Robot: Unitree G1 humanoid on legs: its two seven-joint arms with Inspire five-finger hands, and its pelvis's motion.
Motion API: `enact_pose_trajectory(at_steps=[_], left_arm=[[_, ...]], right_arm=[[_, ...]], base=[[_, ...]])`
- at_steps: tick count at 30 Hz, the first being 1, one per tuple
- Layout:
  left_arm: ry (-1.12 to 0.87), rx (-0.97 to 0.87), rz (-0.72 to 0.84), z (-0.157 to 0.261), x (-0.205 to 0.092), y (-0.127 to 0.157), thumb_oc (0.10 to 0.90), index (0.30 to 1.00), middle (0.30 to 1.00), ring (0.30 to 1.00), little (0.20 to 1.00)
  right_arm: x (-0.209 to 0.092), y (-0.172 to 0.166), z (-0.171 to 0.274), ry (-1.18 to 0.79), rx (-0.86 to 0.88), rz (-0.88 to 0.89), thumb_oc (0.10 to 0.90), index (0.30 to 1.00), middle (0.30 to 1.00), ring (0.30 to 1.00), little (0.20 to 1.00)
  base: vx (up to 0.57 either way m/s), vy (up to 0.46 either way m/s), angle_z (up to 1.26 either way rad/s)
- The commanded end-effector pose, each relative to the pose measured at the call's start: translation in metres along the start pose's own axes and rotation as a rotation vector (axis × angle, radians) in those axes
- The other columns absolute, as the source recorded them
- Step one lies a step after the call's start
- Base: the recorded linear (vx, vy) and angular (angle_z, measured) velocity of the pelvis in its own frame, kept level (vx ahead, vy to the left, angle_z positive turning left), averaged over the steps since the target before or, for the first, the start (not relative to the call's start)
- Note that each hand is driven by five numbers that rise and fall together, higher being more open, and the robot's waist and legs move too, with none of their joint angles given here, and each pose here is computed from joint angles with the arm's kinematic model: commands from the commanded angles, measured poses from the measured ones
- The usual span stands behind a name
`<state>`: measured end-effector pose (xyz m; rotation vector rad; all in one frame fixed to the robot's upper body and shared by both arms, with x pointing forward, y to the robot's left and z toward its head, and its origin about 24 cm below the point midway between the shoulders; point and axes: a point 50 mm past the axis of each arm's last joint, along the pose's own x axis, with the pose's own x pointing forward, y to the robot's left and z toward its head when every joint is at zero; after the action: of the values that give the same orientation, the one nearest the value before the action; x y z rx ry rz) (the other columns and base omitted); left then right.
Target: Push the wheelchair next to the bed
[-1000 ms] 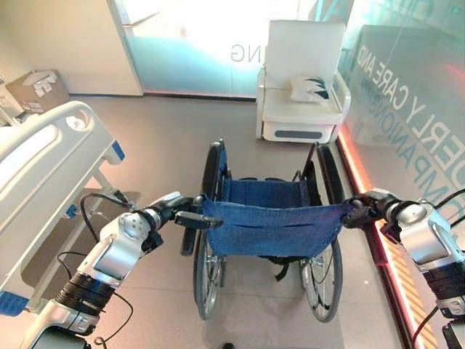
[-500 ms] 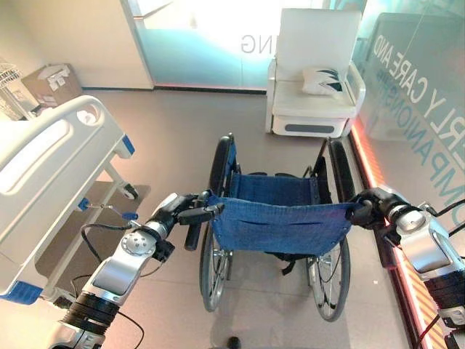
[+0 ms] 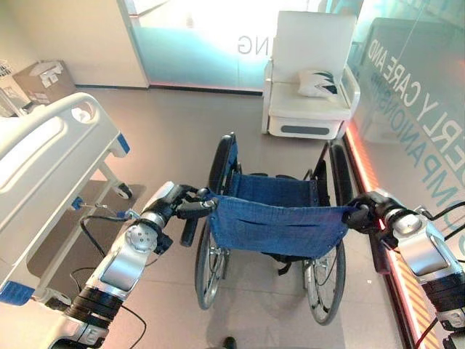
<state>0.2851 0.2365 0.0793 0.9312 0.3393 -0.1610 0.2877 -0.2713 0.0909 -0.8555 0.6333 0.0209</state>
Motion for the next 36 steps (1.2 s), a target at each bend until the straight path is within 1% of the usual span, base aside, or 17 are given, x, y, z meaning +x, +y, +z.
enact_pose_trajectory(at_steps=[1, 6, 11, 12, 14, 15, 17, 19, 20, 21, 22, 26, 31, 36], left_arm=[[0.474, 0.199, -0.237, -0.094, -0.015, -0.032, 0.4, 0.3, 0.3, 0.3, 0.3], [0.519, 0.28, -0.269, -0.09, -0.006, -0.02, 0.4, 0.3, 0.3, 0.3, 0.3], [0.554, 0.254, -0.297, -0.09, 0.0, -0.024, 0.4, 0.3, 0.3, 0.3, 0.3], [0.572, 0.194, -0.315, -0.092, 0.003, -0.033, 0.4, 0.3, 0.3, 0.3, 0.3], [0.584, 0.174, -0.321, -0.093, 0.004, -0.039, 0.4, 0.3, 0.3, 0.3, 0.3], [0.599, 0.117, -0.343, -0.095, 0.004, -0.05, 0.4, 0.3, 0.3, 0.3, 0.3], [0.611, 0.072, -0.362, -0.096, 0.004, -0.06, 0.4, 0.3, 0.3, 0.3, 0.3], [0.637, -0.021, -0.403, -0.1, 0.003, -0.082, 0.4, 0.3, 0.3, 0.3, 0.3], [0.642, -0.029, -0.403, -0.1, 0.003, -0.085, 0.4, 0.3, 0.3, 0.3, 0.3], [0.658, -0.059, -0.412, -0.102, 0.002, -0.095, 0.4, 0.3, 0.3, 0.3, 0.3], [0.659, -0.062, -0.412, -0.102, 0.002, -0.096, 0.4, 0.3, 0.3, 0.3, 0.3], [0.682, -0.16, -0.431, -0.102, 0.004, -0.116, 0.4, 0.3, 0.3, 0.3, 0.3], [0.695, -0.21, -0.434, -0.096, 0.009, -0.128, 0.4, 0.3, 0.3, 0.3, 0.3], [0.671, -0.211, -0.41, -0.084, 0.021, -0.121, 0.4, 0.3, 0.3, 0.3, 0.3]], right_arm=[[0.004, 0.019, -0.073, 0.329, -0.087, 0.077, 0.4, 0.3, 0.3, 0.3, 0.3], [0.009, 0.009, -0.054, 0.26, -0.099, 0.024, 0.4, 0.3, 0.3, 0.3, 0.3], [0.014, 0.01, -0.038, 0.193, -0.072, -0.021, 0.4, 0.3, 0.3, 0.3, 0.3], [0.018, 0.013, -0.027, 0.146, -0.036, -0.035, 0.4, 0.3, 0.3, 0.3, 0.3], [0.02, 0.016, -0.022, 0.132, -0.012, -0.043, 0.4, 0.3, 0.3, 0.3, 0.3], [0.022, 0.019, -0.016, 0.108, 0.026, -0.058, 0.4, 0.3, 0.3, 0.3, 0.3], [0.023, 0.022, -0.012, 0.084, 0.063, -0.067, 0.4, 0.3, 0.3, 0.3, 0.3], [0.025, 0.027, -0.007, 0.058, 0.098, -0.079, 0.4, 0.3, 0.3, 0.3, 0.3], [0.026, 0.028, -0.006, 0.052, 0.105, -0.08, 0.4, 0.3, 0.3, 0.3, 0.3], [0.026, 0.03, -0.001, 0.035, 0.12, -0.082, 0.4, 0.3, 0.3, 0.3, 0.3], [0.026, 0.03, 0.0, 0.033, 0.121, -0.081, 0.4, 0.3, 0.3, 0.3, 0.3], [0.03, 0.036, 0.015, -0.017, 0.137, -0.081, 0.4, 0.3, 0.3, 0.3, 0.3], [0.037, 0.04, 0.029, -0.031, 0.089, -0.061, 0.4, 0.3, 0.3, 0.3, 0.3], [0.043, 0.034, 0.046, -0.033, 0.022, -0.066, 0.4, 0.3, 0.3, 0.3, 0.3]], base=[[0.0, 0.0, 0.0], [0.0, 0.0, 0.0], [0.0, 0.0, 0.0], [0.0, 0.0, 0.0], [0.03, 0.016, -0.05], [0.03, 0.018, -0.06], [0.03, 0.018, -0.03], [0.03, 0.018, -0.01], [0.03, 0.02, 0.0], [0.0, 0.0, 0.0], [0.04, 0.019, 0.01], [0.04, 0.019, 0.0], [0.06, 0.031, -0.01], [0.07, 0.038, -0.01]])
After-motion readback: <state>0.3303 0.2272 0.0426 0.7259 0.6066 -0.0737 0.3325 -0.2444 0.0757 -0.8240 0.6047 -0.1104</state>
